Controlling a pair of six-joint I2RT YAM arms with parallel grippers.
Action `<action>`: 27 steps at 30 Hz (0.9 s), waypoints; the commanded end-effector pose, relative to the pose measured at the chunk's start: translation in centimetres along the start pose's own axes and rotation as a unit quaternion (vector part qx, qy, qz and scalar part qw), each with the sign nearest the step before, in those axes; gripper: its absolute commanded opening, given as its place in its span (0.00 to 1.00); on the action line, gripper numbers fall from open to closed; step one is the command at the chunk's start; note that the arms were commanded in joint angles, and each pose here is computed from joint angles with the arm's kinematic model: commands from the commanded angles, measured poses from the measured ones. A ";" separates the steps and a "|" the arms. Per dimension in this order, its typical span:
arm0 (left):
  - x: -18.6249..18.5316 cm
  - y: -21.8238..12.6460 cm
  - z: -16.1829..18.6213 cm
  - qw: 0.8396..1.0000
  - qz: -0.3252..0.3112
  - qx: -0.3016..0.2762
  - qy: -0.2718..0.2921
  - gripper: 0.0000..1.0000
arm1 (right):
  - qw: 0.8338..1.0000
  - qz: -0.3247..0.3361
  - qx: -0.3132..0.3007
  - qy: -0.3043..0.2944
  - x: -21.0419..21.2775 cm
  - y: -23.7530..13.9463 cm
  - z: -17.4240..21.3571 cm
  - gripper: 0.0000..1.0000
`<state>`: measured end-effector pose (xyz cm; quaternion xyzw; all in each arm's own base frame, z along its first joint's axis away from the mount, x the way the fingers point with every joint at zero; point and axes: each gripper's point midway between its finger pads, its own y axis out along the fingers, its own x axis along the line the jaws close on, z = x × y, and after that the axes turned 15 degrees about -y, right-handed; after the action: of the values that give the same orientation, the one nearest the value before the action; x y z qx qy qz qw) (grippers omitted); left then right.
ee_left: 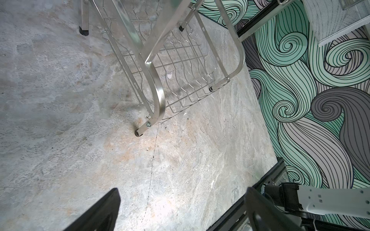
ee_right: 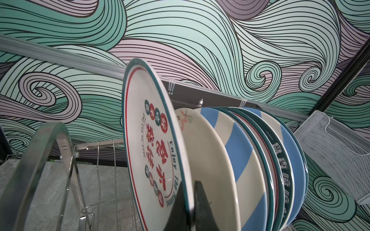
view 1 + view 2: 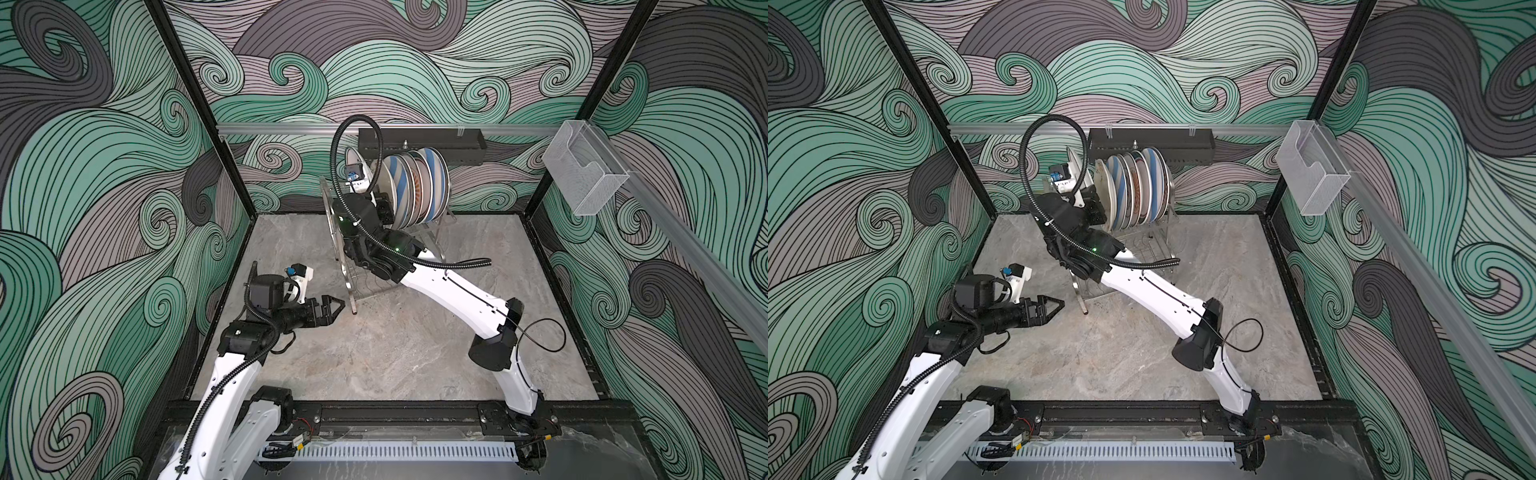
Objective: Load the plates into the dish rack
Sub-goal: 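Lower the red-text plate into the rack slot nearest the robot with the right gripper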
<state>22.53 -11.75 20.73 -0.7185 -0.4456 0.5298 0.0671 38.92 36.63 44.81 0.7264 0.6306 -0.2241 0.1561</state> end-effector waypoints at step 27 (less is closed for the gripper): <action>-0.4 -0.2 0.0 1.000 0.005 -0.002 0.017 0.98 | 0.999 0.020 0.025 0.041 -0.6 1.7 2.2 0.00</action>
<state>22.42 -11.81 20.90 -0.7218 -0.4448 0.5261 0.0664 40.20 35.90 42.14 0.7371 0.6211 -0.2305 0.1333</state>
